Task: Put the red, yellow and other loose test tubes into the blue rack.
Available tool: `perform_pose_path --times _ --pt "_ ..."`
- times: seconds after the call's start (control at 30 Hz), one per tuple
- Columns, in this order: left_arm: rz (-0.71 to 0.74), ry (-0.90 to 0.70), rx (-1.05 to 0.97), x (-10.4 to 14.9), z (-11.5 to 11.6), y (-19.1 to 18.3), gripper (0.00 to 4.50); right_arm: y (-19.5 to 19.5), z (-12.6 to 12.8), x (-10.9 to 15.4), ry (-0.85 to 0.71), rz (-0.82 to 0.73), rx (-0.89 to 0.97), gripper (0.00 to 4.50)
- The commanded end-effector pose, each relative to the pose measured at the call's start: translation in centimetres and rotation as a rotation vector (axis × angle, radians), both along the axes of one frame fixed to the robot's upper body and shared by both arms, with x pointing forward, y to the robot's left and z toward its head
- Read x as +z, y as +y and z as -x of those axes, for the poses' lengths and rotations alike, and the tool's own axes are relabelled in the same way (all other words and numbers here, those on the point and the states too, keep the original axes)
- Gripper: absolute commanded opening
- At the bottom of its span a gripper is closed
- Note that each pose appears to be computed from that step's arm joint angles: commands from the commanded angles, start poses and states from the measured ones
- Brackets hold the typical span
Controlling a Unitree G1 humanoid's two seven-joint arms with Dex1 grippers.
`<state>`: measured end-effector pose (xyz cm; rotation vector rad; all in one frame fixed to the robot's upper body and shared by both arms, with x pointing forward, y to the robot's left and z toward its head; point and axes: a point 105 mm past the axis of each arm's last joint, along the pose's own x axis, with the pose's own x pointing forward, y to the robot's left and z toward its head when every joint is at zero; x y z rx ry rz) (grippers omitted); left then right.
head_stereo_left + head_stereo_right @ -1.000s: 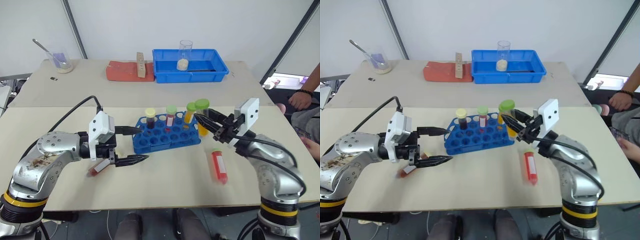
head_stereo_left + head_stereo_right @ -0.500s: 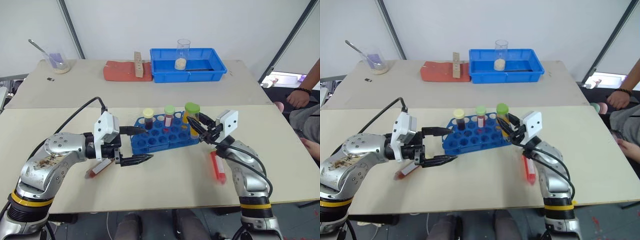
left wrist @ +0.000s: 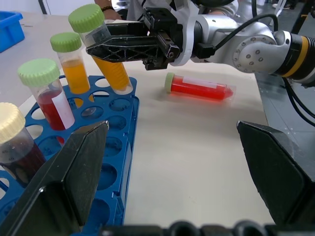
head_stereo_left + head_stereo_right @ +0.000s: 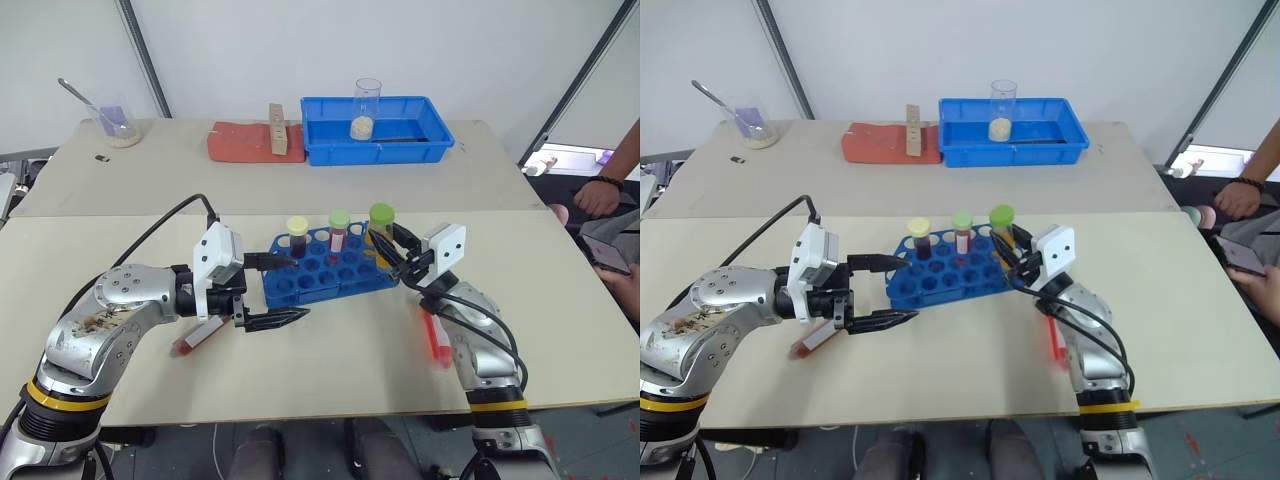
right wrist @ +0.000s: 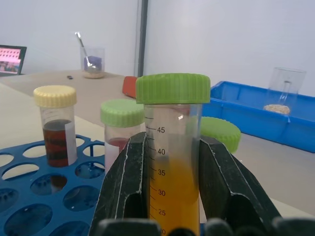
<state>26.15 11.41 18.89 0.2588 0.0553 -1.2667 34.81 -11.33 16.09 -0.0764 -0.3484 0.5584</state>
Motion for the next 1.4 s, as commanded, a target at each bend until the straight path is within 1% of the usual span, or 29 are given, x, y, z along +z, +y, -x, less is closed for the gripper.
perform_pose_path --times 0.03,0.23,0.33,0.4,0.5,0.6,0.7,0.77,0.83,0.93,1.03,1.1,1.13,1.2,1.27,1.3,1.4 --pt "0.024 -0.028 -0.014 0.9 0.3 -0.7 4.50 -0.7 0.1 0.7 -0.039 -0.057 -0.063 0.96" --pt "0.057 -0.032 0.005 1.3 0.0 -1.1 4.50 -0.4 0.4 0.1 -0.021 -0.100 -0.072 0.96" --pt "0.063 -0.031 0.005 1.4 0.0 -1.4 4.50 -0.5 0.8 0.2 -0.041 -0.112 -0.073 0.96" --pt "0.065 -0.031 0.006 1.4 0.0 -1.4 4.50 -0.6 0.9 0.2 -0.047 -0.109 -0.065 2.01" --pt "0.064 -0.033 0.007 1.3 0.0 -1.5 4.50 -0.8 0.9 0.0 -0.040 -0.080 -0.073 2.98" --pt "0.064 -0.035 0.008 1.3 0.0 -1.6 4.50 -1.2 1.2 -0.3 -0.029 -0.010 -0.074 4.03" --pt "0.061 -0.039 0.012 1.2 0.1 -1.5 4.50 -2.2 2.3 -0.1 -0.011 0.053 -0.072 4.03" --pt "0.054 -0.042 0.014 1.1 0.3 -1.5 4.50 -2.9 3.7 0.4 0.011 0.084 -0.064 4.03" --pt "0.043 -0.039 0.016 0.7 0.5 -1.3 4.50 -4.1 5.4 0.9 0.066 0.134 -0.085 4.03" --pt "0.013 -0.032 0.005 0.1 0.9 -0.9 4.50 -4.6 7.8 1.3 0.178 0.190 -0.079 4.03" --pt "-0.036 -0.033 -0.033 -0.8 1.5 -0.8 4.50 -5.7 9.4 1.0 0.333 0.258 -0.163 4.03" --pt "-0.066 -0.034 -0.066 -1.3 1.9 -0.8 4.50 -5.9 10.1 0.3 0.436 0.365 -0.184 4.03" --pt "-0.080 -0.037 -0.085 -1.6 2.1 -0.9 4.50 -6.1 10.4 -0.1 0.497 0.395 -0.176 4.03" --pt "-0.097 -0.037 -0.127 -2.0 2.6 -1.1 4.50 -6.6 10.4 -0.7 0.621 0.404 -0.189 4.03" --pt "-0.101 -0.035 -0.166 -2.3 3.0 -1.3 4.50 -7.5 10.2 -1.7 0.762 0.428 -0.231 4.03" --pt "-0.099 -0.034 -0.182 -2.4 3.2 -1.4 4.50 -7.9 10.0 -2.0 0.809 0.440 -0.249 4.03" --pt "-0.094 -0.034 -0.216 -2.6 3.6 -1.9 4.50 -8.6 9.4 -2.8 0.884 0.447 -0.263 4.03"
